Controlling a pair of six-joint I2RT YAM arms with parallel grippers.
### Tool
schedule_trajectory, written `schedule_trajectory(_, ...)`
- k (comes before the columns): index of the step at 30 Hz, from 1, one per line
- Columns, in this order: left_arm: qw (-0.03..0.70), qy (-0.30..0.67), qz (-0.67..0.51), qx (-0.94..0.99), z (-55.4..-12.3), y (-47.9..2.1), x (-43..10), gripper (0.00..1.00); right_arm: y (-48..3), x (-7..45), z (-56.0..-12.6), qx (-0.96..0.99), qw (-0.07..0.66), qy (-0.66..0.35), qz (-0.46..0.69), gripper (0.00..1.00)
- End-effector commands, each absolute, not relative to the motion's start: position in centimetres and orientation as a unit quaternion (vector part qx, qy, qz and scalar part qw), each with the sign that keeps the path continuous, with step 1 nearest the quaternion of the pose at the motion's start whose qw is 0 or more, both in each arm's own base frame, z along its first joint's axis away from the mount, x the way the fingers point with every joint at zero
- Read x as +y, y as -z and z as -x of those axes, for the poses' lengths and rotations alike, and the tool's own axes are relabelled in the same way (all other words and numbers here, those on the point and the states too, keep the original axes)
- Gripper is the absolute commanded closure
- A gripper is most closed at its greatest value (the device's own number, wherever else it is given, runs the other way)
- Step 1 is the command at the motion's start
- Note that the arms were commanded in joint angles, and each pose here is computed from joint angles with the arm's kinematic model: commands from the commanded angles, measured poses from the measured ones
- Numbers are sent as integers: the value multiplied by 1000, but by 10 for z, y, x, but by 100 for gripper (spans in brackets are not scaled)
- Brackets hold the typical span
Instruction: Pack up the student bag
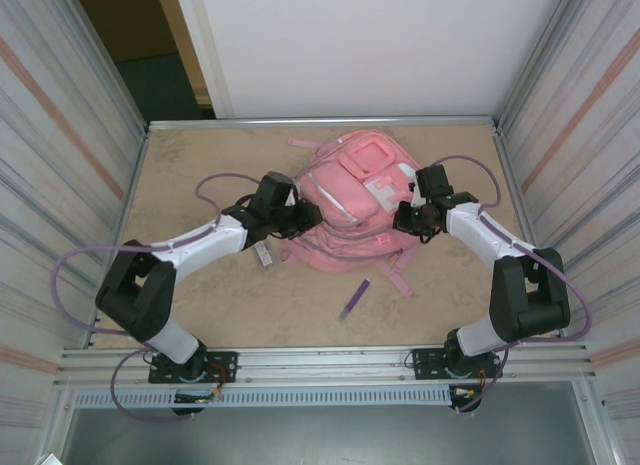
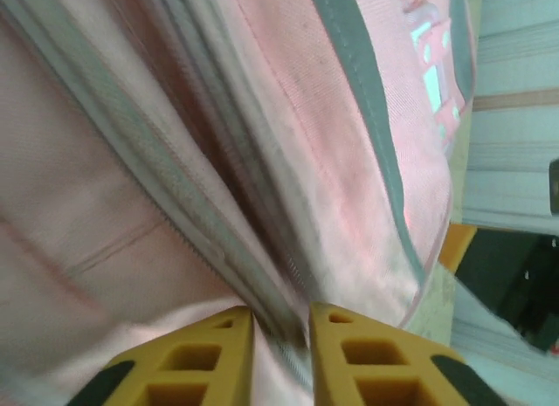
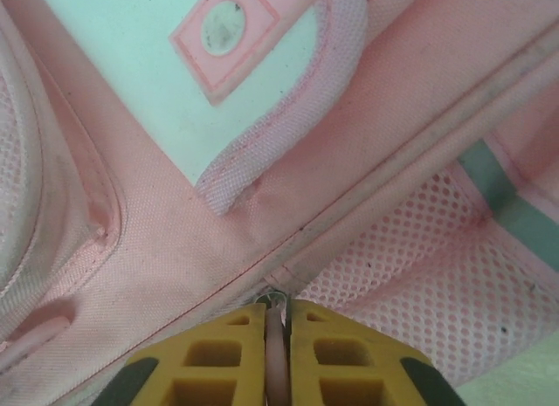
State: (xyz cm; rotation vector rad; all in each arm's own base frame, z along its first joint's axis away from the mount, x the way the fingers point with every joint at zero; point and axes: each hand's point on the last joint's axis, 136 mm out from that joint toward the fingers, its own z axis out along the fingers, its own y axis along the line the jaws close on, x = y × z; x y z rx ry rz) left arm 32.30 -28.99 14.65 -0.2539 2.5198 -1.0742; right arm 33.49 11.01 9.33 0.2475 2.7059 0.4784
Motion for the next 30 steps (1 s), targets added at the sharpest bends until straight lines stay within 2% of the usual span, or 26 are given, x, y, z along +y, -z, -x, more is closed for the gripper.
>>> schedule_trajectory(1, 233, 391, 43, 889, -310, -185, -282, 65, -113, 91, -333, 964, 210, -136, -86, 77)
schedule_trajectory(3, 251, 373, 33, 892, -310, -191, -273, 53, -122, 87, -330, 964, 217, -128, -85, 61)
schedule_trajectory(10, 309, 297, 5, 903, -338, -195, -241, 45, -162, 74, -321, 954, 273, -99, -78, 38)
schedule_trajectory(15, 303, 277, -7, 912, -361, -182, -244, 41, -200, 89, -314, 929, 353, -103, -29, 31)
schedule_trajectory(21, 252, 261, 21, 932, -376, -141, -254, 39, -237, 107, -298, 887, 444, -121, 24, 23)
schedule_trajectory(23, 242, 255, 32, 936, -380, -130, -256, 39, -243, 120, -290, 872, 462, -153, 50, 13)
schedule_trajectory(24, 238, 253, 42, 937, -383, -125, -257, 39, -245, 125, -288, 865, 469, -170, 59, 2)
schedule_trajectory(27, 238, 264, 48, 933, -387, -122, -268, 44, -238, 133, -286, 860, 469, -191, 65, 1)
schedule_trajectory(30, 240, 282, 35, 928, -388, -128, -281, 60, -215, 141, -289, 873, 440, -193, 85, 1)
